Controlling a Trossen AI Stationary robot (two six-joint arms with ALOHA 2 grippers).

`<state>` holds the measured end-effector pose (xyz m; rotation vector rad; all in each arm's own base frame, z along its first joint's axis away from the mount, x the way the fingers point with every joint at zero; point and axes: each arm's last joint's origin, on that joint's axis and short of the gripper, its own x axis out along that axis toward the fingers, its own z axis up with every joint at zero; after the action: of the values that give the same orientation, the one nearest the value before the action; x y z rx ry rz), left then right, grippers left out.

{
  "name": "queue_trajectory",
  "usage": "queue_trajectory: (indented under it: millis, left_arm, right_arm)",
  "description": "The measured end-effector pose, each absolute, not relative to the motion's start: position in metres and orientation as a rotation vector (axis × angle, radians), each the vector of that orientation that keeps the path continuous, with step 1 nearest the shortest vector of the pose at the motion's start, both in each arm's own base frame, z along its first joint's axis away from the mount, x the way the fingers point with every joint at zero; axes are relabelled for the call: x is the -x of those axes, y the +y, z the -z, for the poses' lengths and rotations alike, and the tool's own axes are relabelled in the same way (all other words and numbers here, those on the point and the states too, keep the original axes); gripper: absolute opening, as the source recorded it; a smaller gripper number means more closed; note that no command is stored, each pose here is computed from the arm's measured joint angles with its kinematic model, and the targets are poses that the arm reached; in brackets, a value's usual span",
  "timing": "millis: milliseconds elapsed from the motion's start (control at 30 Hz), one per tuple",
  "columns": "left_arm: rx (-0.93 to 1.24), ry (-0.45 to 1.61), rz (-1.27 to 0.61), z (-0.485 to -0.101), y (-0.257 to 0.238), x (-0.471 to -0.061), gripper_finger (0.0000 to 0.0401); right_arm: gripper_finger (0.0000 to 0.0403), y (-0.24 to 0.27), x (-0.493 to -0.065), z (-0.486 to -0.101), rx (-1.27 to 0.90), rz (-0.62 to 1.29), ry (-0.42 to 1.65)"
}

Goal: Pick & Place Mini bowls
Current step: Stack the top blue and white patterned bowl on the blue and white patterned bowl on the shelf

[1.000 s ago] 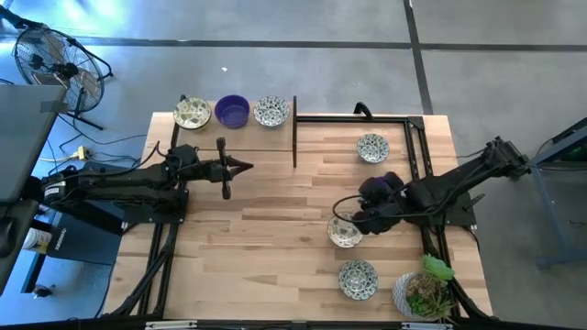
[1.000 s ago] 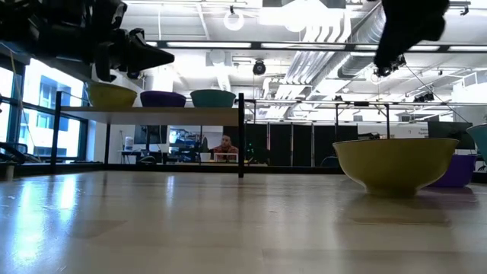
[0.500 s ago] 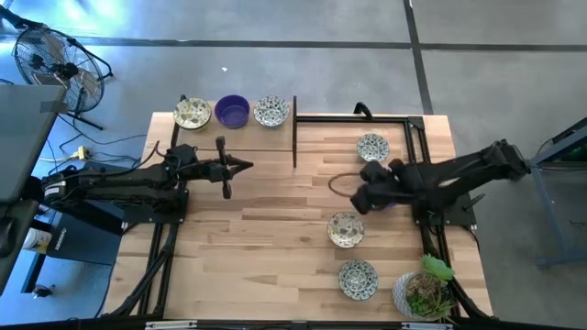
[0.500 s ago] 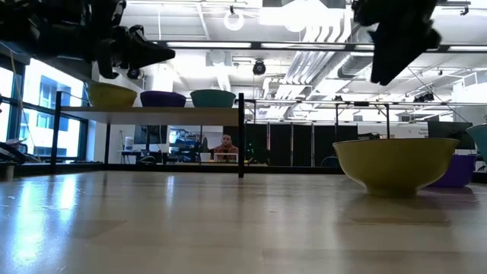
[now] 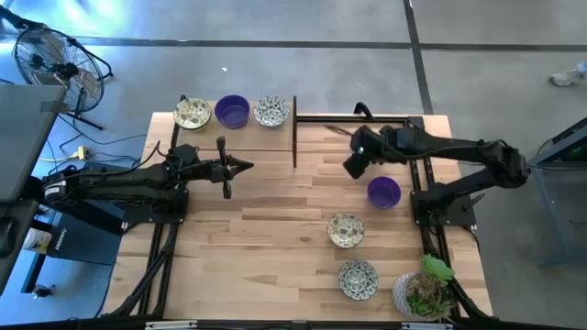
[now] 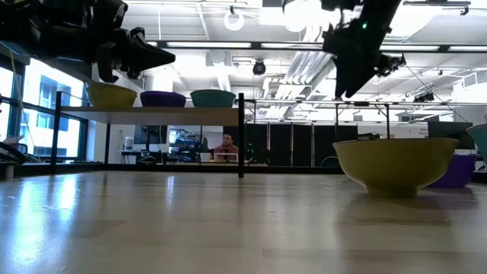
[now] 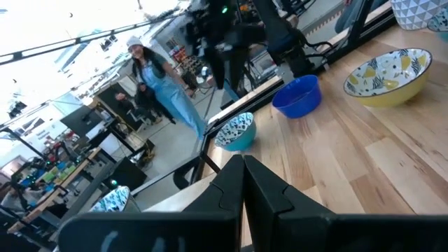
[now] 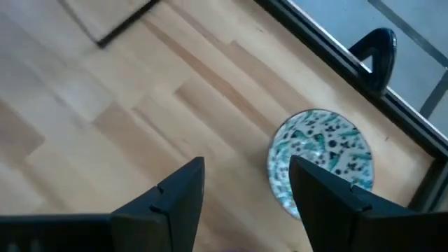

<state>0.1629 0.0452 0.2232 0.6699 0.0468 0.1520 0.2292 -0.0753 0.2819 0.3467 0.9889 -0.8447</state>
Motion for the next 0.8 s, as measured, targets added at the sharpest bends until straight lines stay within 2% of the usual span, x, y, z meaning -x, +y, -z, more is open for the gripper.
queue_trajectory:
  millis: [233, 400, 800]
  left_arm:
    - [-0.662, 0.065, -0.144, -0.221, 0.045, -0.163, 0.0001]
    - [-0.661, 0.067, -0.143, -0.221, 0.045, -0.163, 0.0001]
    - [-0.659, 0.071, -0.139, -0.221, 0.045, -0.163, 0.0001]
  right_arm:
    - [0.0222, -0.114, -0.237, -0.250, -0.353, 0.858, 1.170]
    - [0.0222, -0.131, -0.241, -0.229, -0.359, 0.859, 1.271]
    - [0.0216, -0.146, -0.235, -0.193, -0.444, 0.858, 1.321]
